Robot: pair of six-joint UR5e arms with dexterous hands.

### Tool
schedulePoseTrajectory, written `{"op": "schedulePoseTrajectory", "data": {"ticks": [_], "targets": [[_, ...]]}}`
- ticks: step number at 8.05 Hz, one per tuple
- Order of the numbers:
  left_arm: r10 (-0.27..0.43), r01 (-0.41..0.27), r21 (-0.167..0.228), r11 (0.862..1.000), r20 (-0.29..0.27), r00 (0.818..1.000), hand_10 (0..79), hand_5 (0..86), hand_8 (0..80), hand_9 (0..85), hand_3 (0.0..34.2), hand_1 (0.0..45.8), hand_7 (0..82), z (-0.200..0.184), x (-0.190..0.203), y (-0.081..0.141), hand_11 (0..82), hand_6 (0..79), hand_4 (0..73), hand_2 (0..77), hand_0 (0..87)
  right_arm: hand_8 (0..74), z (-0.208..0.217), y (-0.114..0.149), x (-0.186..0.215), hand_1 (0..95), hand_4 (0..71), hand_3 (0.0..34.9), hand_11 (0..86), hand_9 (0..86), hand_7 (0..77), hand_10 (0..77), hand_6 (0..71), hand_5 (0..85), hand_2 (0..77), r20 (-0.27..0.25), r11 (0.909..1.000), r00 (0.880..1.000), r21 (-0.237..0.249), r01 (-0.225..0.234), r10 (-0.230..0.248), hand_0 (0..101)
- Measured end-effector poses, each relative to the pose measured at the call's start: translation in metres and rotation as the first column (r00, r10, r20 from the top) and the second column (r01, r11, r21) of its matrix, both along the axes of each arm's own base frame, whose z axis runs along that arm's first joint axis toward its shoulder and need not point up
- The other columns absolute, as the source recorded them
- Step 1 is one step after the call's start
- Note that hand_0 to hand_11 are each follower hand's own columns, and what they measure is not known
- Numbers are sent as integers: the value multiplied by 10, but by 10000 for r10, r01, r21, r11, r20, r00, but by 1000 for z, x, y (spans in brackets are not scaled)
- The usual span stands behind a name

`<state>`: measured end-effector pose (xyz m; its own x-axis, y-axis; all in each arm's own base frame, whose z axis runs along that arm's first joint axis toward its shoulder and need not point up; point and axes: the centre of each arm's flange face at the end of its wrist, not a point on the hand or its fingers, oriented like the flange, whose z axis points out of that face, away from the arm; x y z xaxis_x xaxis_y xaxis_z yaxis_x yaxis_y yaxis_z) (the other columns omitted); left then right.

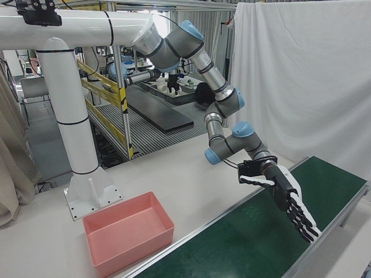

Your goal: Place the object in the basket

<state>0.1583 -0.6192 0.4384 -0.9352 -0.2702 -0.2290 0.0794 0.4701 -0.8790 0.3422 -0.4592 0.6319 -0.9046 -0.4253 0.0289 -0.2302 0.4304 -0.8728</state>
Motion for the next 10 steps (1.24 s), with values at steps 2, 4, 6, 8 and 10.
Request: {"op": "schedulePoseTrajectory", "data": {"ticks": [2,4,6,8,10], "targets": [[7,-7,-13,10000,7,10000,0,54,16,16,30,38,5,1,0,0,16,0,22,0,515,0,0,0,0,0,5,2,0,0,5,5,0,0,11,2,10000,10000,-6,0,0,3],[25,-25,-29,10000,39,10000,0,44,16,16,29,27,5,2,3,1,16,0,5,0,515,0,0,0,0,0,5,2,0,0,5,5,0,0,11,-1,10000,10000,3,0,0,2],[-51,50,42,10000,257,9997,0,44,5,11,29,22,5,3,4,1,16,0,5,0,515,0,0,0,0,0,5,1,0,0,5,5,0,0,11,-1,10000,10000,2,0,0,3],[-81,80,42,10000,360,9993,0,49,5,16,28,27,5,5,5,0,16,0,5,0,516,0,0,0,0,0,5,1,0,0,5,5,0,0,11,0,10000,10000,0,0,0,3],[-96,95,18,10000,393,9992,0,49,5,11,28,22,5,7,5,1,16,0,5,0,512,0,0,0,0,0,5,1,0,0,5,5,0,0,11,2,10000,10000,-4,0,0,3]]}}
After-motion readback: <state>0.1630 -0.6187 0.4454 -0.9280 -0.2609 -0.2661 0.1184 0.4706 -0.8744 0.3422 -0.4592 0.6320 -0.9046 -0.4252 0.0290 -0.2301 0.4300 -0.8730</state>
